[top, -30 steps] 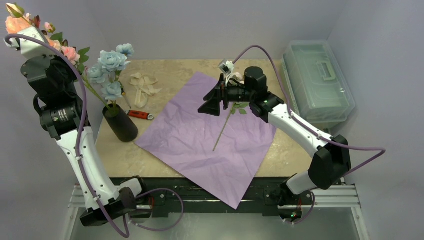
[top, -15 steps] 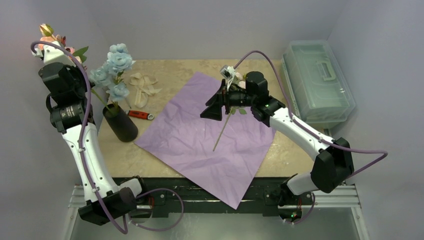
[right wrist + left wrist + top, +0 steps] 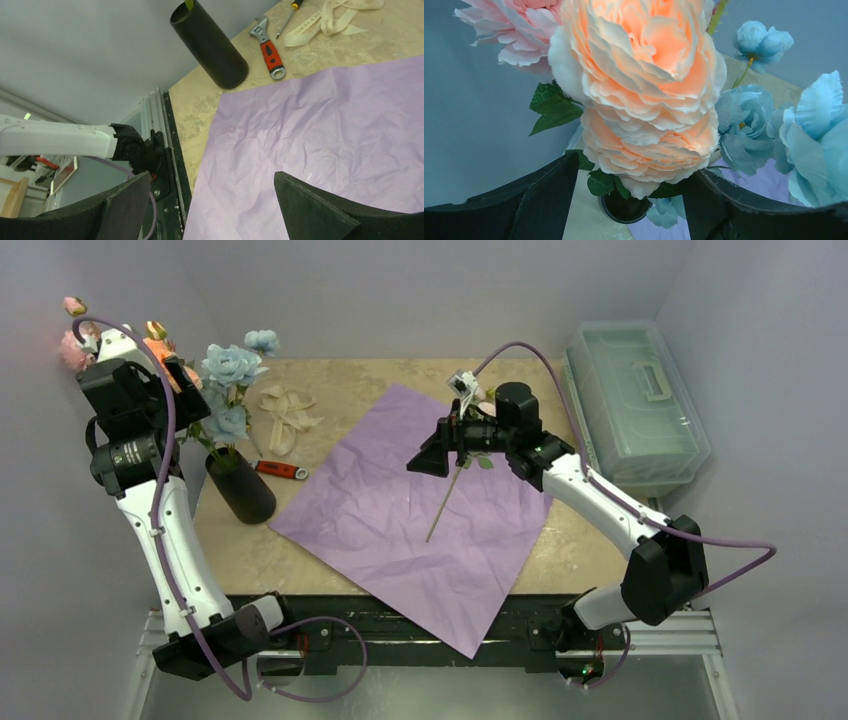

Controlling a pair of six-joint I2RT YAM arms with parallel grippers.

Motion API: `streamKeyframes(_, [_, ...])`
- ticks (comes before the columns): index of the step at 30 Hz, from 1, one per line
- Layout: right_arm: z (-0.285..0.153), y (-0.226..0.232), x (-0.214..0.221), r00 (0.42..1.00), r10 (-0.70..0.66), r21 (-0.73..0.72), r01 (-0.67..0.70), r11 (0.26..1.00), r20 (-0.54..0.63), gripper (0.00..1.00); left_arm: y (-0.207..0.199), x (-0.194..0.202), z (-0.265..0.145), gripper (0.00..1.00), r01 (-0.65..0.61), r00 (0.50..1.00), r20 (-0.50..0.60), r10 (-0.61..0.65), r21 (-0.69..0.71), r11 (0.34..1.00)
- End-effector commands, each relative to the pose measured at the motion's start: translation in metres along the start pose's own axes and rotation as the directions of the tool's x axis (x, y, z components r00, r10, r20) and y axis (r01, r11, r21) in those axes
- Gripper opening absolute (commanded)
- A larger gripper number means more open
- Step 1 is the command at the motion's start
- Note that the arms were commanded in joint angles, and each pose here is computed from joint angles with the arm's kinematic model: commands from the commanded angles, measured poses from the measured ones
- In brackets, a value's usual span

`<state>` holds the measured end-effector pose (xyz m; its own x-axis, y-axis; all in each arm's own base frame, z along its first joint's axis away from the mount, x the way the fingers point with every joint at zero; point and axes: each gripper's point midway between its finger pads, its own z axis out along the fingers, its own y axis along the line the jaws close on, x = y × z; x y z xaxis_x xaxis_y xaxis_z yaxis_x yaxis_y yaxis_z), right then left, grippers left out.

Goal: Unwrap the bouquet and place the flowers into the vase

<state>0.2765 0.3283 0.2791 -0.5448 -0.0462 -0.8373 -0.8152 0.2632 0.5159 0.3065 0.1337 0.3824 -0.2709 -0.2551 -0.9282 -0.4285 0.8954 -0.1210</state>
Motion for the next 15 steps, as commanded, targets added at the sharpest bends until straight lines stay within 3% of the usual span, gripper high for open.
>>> streamKeyframes(1, [-0.009,-0.012,-0.004,0.999,0.043,0.095,-0.044,0.995,0.008,0.96,-0.005,-0.01,-0.022,0.79,-0.033,0.999,-0.027,0.034,0.03,0.999])
streamKeyframes(5, [-0.009,-0.03,0.003,0.994,0.107,0.182,-0.102,0.978,-0.016,0.95,-0.001,-0.002,-0.039,0.93,-0.086,0.992,-0.092,0.088,0.022,0.996])
streamKeyframes(12, [-0.012,-0.042,0.007,0.992,0.126,0.239,-0.118,0.964,-0.02,0.95,0.009,0.011,-0.068,0.98,-0.24,0.956,-0.165,0.241,0.023,0.97])
streamKeyframes(15, [-0.016,-0.049,0.009,0.987,0.157,0.26,-0.148,0.954,-0.014,0.95,0.001,0.013,-0.087,1.0,-0.304,0.942,-0.118,0.313,0.087,0.949])
